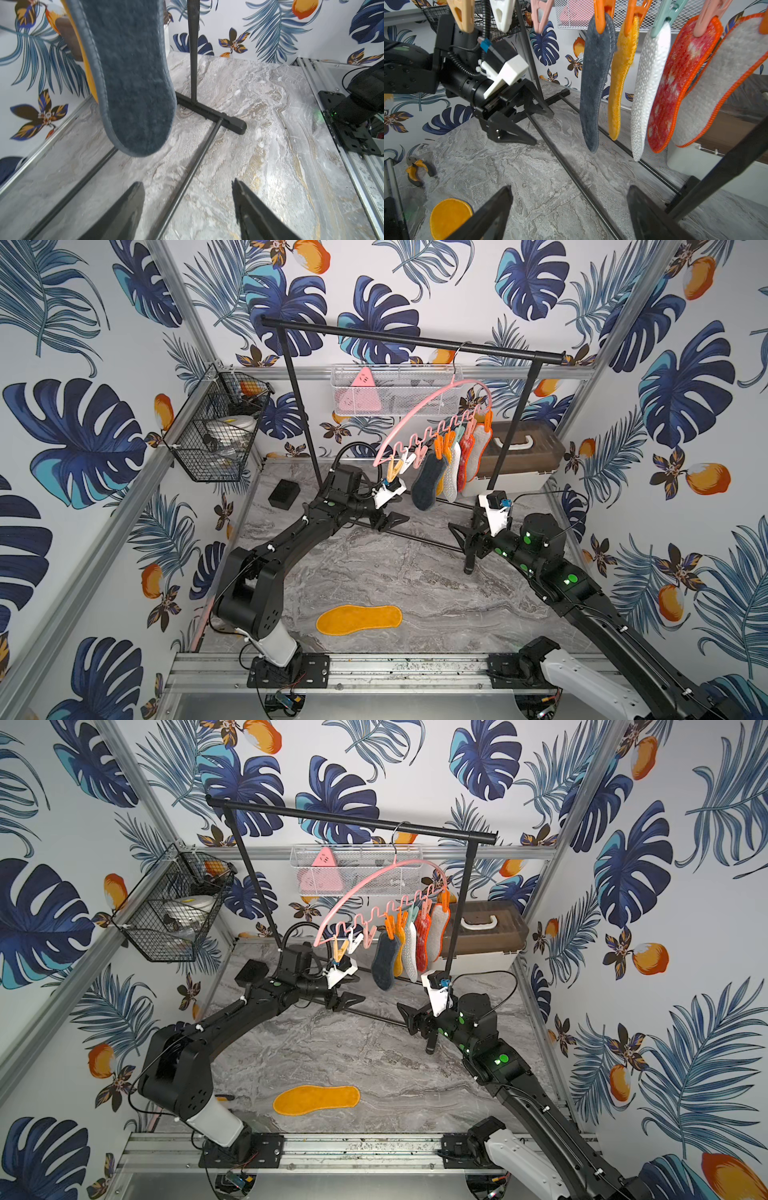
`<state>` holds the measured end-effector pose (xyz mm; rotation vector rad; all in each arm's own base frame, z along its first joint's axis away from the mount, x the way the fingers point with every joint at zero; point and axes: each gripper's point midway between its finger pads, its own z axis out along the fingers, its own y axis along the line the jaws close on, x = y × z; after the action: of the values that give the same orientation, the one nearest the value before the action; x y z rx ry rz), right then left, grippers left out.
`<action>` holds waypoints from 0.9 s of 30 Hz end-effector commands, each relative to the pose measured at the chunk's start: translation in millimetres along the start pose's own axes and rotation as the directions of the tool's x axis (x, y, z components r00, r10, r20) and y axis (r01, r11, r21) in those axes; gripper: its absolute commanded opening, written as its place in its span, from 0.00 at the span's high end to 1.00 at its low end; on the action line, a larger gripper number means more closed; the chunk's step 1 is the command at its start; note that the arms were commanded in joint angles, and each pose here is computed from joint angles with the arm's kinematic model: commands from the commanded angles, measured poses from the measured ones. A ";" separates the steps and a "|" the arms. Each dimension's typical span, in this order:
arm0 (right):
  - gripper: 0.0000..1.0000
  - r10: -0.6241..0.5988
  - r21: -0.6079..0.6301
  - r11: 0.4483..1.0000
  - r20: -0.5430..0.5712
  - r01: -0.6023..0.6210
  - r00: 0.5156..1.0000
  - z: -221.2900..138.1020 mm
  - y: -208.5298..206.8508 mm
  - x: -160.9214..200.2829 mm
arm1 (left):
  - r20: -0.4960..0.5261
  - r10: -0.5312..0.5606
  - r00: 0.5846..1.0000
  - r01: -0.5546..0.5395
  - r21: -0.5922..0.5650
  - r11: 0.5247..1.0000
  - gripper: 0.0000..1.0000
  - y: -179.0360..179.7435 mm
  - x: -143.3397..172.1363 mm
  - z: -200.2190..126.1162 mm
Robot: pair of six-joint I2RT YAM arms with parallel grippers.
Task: Take the shoe insoles off the hanger
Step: Place the insole at the center of the board, then remove the insole from the hanger.
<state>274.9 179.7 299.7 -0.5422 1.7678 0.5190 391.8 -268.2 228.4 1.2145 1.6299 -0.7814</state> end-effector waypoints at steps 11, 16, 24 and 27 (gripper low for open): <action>0.10 -0.064 -0.038 0.997 0.011 0.065 0.998 -17.0 10.0 -9.8 | 0.398 -0.062 0.915 -0.003 0.161 0.987 0.31 48.8 -50.6 -7.2; 0.10 -0.069 -0.047 0.996 0.010 0.070 0.998 -17.2 11.7 -14.5 | 0.426 -0.120 0.897 0.022 0.229 0.973 0.31 59.1 -59.1 -2.0; 0.10 -0.084 -0.079 0.993 0.013 0.085 0.996 -14.7 16.8 -18.7 | 0.425 -0.127 0.896 0.000 0.286 0.958 0.31 58.7 -65.9 6.9; 0.10 -0.091 -0.087 0.992 0.008 0.091 0.996 -12.5 17.7 -18.6 | 0.418 -0.125 0.900 -0.014 0.314 0.949 0.31 49.3 -64.9 12.6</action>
<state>260.1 185.3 319.1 -0.6548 1.7267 0.5307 458.8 -282.3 279.9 1.0529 1.2548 -1.2609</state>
